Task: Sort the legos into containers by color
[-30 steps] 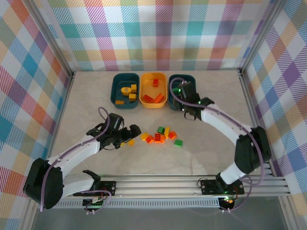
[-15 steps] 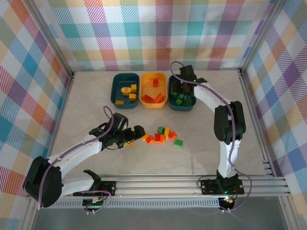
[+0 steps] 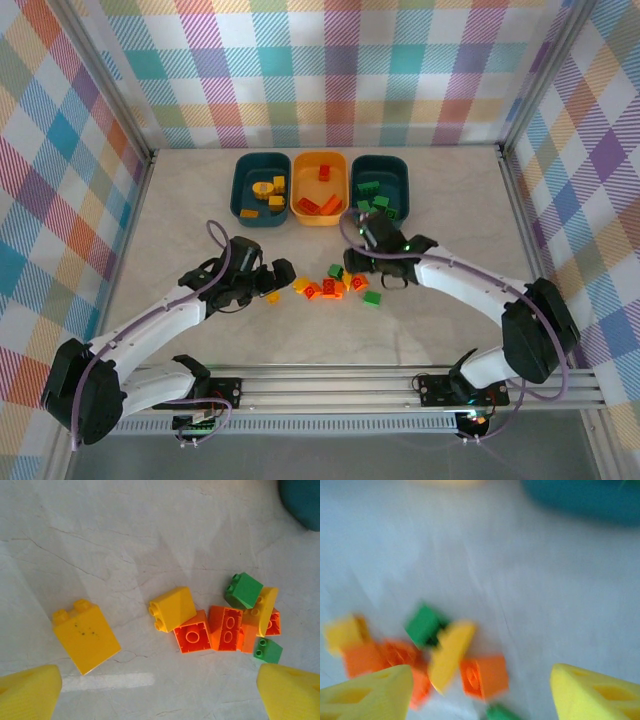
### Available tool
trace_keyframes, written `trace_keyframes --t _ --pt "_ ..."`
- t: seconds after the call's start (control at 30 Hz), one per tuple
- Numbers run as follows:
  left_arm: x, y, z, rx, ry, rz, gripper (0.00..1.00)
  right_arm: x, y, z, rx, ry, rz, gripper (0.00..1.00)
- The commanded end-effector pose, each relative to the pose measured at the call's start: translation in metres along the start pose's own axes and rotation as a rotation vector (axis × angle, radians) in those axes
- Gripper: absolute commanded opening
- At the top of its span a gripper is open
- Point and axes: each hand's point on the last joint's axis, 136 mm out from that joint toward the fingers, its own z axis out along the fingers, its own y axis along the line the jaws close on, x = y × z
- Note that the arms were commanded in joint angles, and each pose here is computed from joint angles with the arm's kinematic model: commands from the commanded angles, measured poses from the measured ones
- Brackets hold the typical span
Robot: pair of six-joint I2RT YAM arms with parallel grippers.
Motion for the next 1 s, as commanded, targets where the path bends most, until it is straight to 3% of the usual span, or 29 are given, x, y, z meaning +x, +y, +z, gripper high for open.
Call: trace_keyframes --t 0.0,0.17,0.4,0.57,0.77,0.97 --pt "0.000 0.012 0.002 -0.043 -0.009 0.008 1.00 0.047 -0.007 0.001 0.052 0.130 0.048 0.78" --pt "0.006 0.008 0.015 -0.015 0.029 -0.030 1.00 0.069 0.000 0.016 0.076 0.178 0.085 0.81" --pt "0.010 0.013 0.014 -0.029 0.043 -0.034 1.00 0.084 -0.014 0.040 0.186 0.221 0.086 0.75" --pt "0.008 0.016 0.009 -0.032 0.014 -0.036 1.00 0.079 -0.019 0.044 0.213 0.177 0.080 0.66" --pt "0.007 0.013 0.012 -0.038 0.027 -0.029 1.00 0.074 -0.019 0.040 0.206 0.148 0.068 0.44" --pt "0.004 0.010 0.015 -0.040 0.033 -0.021 1.00 0.060 -0.022 0.012 0.184 0.073 0.067 0.40"
